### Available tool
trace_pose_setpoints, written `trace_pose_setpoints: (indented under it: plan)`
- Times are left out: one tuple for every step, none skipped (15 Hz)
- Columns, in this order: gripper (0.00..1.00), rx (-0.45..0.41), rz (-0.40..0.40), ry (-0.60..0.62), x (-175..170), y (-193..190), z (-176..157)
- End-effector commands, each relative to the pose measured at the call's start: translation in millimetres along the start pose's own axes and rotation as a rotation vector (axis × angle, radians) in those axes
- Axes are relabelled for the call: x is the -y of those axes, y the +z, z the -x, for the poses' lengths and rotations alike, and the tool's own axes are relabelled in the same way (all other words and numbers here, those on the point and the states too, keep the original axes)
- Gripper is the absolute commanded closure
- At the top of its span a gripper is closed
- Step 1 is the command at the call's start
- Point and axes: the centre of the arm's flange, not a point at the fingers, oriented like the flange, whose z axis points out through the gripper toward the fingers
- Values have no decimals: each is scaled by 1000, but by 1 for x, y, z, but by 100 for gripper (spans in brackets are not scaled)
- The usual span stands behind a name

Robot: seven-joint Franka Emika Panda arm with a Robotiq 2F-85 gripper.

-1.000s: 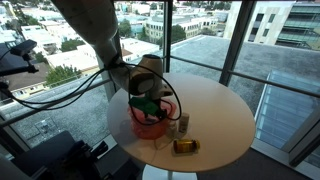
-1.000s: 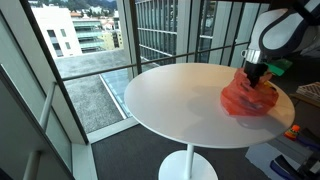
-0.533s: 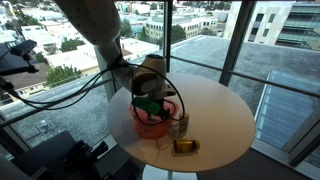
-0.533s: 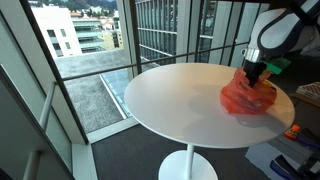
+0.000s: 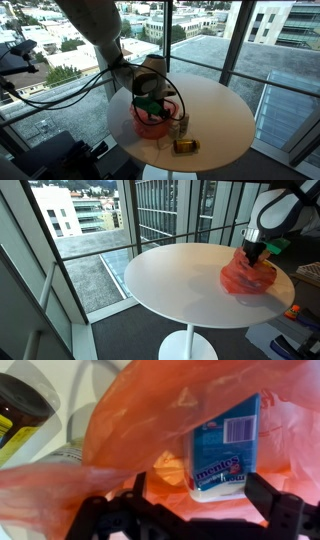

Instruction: Remove the blue packet from the plastic bag

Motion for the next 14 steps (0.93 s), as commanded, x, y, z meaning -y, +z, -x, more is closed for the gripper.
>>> trace_pose_setpoints:
  plan:
    - [0,-13,-3,-11,1,-3,-1]
    - [0,-12,-5,-13,2,-3,-1]
    - [0,-11,-6,-15,3,-3,-1]
    - [0,-11,-6,-16,4,-2,-1]
    - [0,-10,-7,-17,5,-2,-1]
    - [0,-10,-7,-18,5,-2,-1]
    - [0,-9,-8,-19,6,-2,-1]
    - [0,-9,-8,-20,7,-1,-1]
    - [0,-9,-8,-20,7,-1,-2]
    - [0,-9,-8,-21,7,-1,-2]
    - [0,-8,-8,-21,8,0,-2]
    - [0,-7,-9,-22,8,1,-2]
    - [0,-7,-10,-23,8,2,-2]
    - [0,-6,-10,-24,9,2,-2]
